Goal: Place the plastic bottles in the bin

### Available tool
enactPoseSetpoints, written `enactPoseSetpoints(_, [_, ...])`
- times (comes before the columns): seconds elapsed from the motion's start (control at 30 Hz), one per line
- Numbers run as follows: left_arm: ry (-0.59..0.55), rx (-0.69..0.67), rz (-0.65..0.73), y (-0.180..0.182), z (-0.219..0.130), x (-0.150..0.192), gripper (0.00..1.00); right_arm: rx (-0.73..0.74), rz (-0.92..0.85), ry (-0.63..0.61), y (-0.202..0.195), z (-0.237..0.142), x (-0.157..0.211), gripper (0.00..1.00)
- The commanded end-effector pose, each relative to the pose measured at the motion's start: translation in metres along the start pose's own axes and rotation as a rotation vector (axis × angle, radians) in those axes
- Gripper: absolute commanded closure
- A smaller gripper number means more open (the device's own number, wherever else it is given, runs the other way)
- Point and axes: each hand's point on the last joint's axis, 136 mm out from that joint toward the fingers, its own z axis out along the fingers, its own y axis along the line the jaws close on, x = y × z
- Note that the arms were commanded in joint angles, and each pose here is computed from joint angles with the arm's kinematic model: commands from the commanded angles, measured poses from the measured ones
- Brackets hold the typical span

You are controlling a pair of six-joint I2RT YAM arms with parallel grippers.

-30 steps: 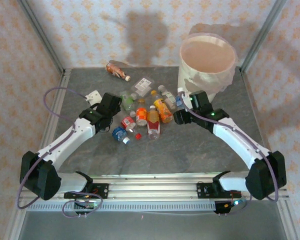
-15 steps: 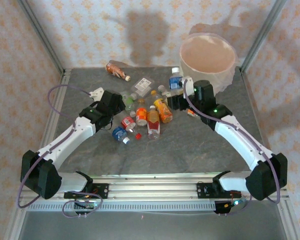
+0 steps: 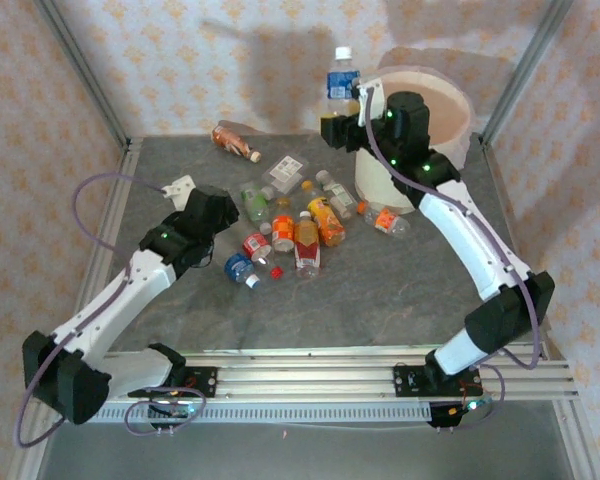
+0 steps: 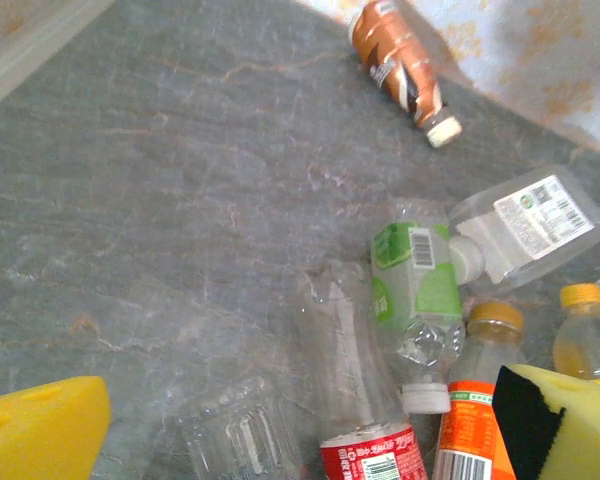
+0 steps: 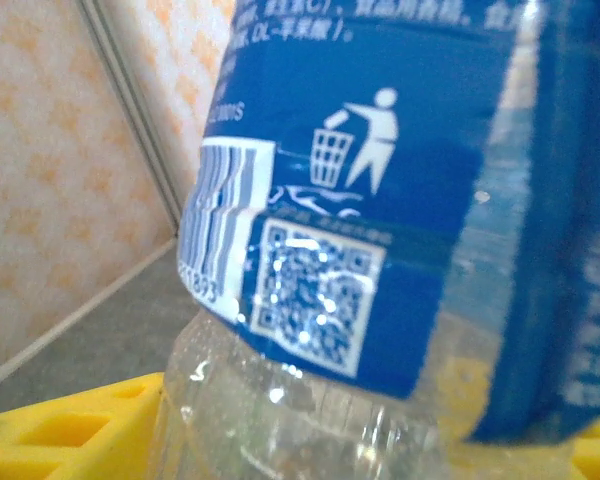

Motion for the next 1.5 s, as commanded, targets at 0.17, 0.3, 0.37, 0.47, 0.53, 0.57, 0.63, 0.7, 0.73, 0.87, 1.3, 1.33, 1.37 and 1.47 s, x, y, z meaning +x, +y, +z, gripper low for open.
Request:
enactPoseSetpoints(0.17, [-0.031,-0.110,0.062,0.031,-0.003,0.002,0.00,0.193,0.025,0.177,-0.098,-0.004,0.013,0.68])
enactPoseSetpoints(0.3, [-0.026,-0.106,0.066,0.031,-0.007,0.000,0.00,0.261,0.008,0.296,-0.130,-0.014,0.031,0.68])
enactPoseSetpoints(0.37, [-0.036,-0.083,0.046,0.028,-0.008,-0.002,0.00,0.299,0.000,0.363,-0.146,-0.020,0.042,0.68])
enactPoseSetpoints(0.47, [-0.047,-0.081,0.023,0.029,-0.008,-0.003,0.00,0.357,-0.026,0.455,-0.166,-0.027,0.058,0.66])
enactPoseSetpoints(0.53, [-0.042,-0.072,0.029,0.027,-0.008,-0.002,0.00,0.431,-0.057,0.525,-0.183,-0.033,0.070,0.65])
enactPoseSetpoints(0.57, [-0.034,-0.063,0.039,0.025,-0.007,-0.001,0.00,0.474,-0.074,0.556,-0.192,-0.037,0.075,0.65])
enactPoseSetpoints(0.63, [-0.015,-0.048,0.068,0.022,-0.006,0.002,0.00,0.572,-0.102,0.620,-0.213,-0.046,0.084,0.65])
enactPoseSetpoints(0.7, [-0.004,-0.055,0.083,0.022,-0.005,0.004,0.01,0.657,-0.122,0.662,-0.231,-0.052,0.090,0.64])
enactPoseSetpoints(0.73, [-0.002,-0.067,0.090,0.024,-0.004,0.005,0.01,0.690,-0.130,0.677,-0.237,-0.053,0.093,0.64])
enactPoseSetpoints(0.87, [0.006,-0.106,0.095,0.030,-0.002,0.008,0.00,0.780,-0.148,0.691,-0.253,-0.055,0.096,0.62])
enactPoseSetpoints(1.3, [0.034,-0.139,0.119,0.025,0.011,0.012,0.00,1.029,-0.185,0.750,-0.294,-0.070,0.102,0.38])
enactPoseSetpoints(1.33, [0.037,-0.137,0.115,0.023,0.012,0.012,0.00,1.039,-0.188,0.748,-0.295,-0.071,0.101,0.37])
enactPoseSetpoints(1.37, [0.041,-0.139,0.114,0.023,0.013,0.013,0.00,1.053,-0.189,0.743,-0.297,-0.072,0.100,0.36])
enactPoseSetpoints(1.47, [0.041,-0.146,0.107,0.022,0.015,0.013,0.00,1.072,-0.193,0.743,-0.298,-0.074,0.099,0.33])
